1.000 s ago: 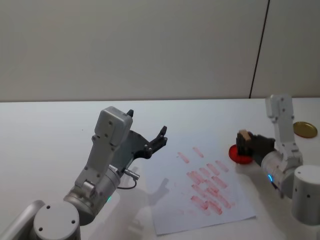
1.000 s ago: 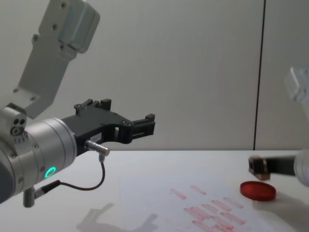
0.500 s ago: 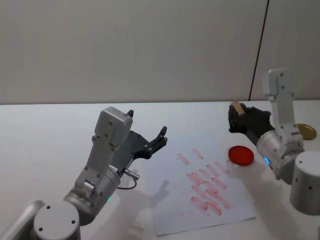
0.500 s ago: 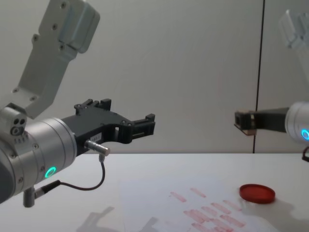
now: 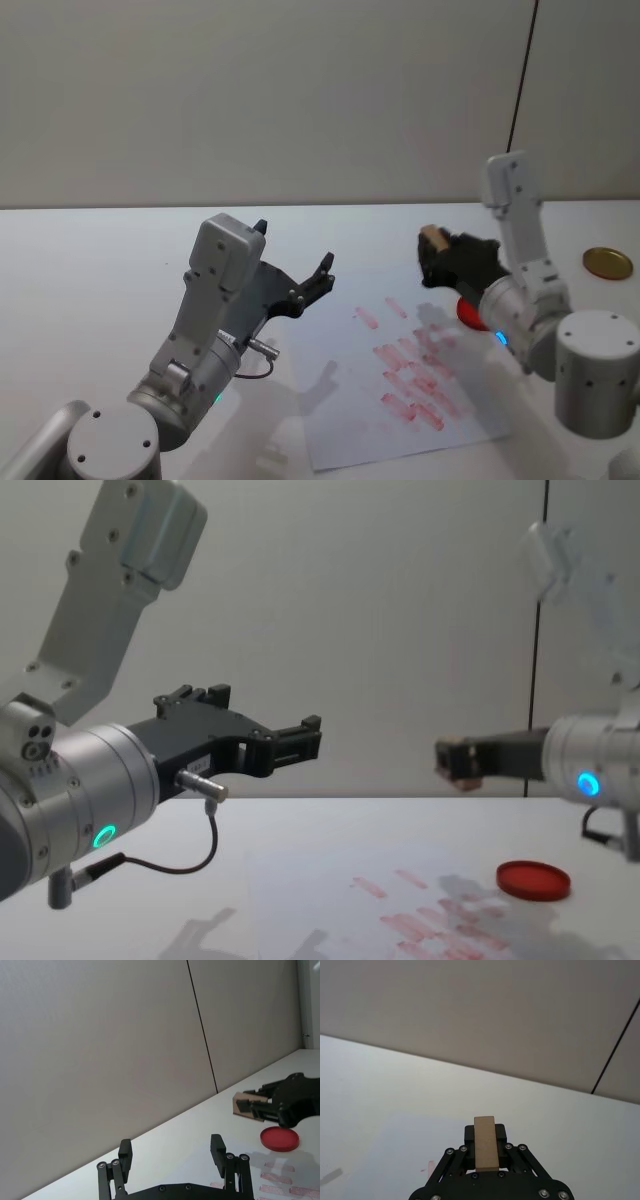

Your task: Use the one hand to pick up the stamp and affix it onto the A4 paper.

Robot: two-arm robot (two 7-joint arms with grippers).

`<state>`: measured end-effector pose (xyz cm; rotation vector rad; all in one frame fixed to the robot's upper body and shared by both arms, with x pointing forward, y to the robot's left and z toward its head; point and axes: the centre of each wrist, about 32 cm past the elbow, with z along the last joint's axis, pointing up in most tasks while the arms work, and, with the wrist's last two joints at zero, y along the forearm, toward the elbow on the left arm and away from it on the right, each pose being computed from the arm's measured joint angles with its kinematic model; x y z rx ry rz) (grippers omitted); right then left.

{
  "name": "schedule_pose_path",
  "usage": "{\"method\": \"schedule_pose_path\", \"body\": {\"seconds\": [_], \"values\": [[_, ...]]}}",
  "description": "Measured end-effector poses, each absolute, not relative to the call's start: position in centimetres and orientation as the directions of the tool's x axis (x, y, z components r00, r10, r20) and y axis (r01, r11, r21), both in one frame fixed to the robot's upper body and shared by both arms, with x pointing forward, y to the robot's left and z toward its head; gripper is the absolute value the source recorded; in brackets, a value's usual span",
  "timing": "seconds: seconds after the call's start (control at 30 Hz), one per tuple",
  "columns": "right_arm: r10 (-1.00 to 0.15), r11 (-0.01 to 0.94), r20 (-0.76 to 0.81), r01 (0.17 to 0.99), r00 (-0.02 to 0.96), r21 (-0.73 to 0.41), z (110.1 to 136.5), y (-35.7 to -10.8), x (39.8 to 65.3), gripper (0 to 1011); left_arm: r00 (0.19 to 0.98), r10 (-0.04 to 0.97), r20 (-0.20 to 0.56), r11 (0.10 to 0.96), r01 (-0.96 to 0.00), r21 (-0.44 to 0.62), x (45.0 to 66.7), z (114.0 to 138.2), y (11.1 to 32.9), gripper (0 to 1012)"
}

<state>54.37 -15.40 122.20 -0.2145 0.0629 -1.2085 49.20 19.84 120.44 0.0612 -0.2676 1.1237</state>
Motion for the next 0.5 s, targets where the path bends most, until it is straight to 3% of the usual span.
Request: {"method": "schedule_pose_path", "body": {"seconds": [0.5], "values": [[-0.895, 0.408, 0.04, 0.85, 0.445, -0.333, 118.6, -13.1, 56.1, 219, 0.404, 0.882, 0.242, 0.434, -0.897, -0.086, 49.2, 120.4, 19.8, 993]]}}
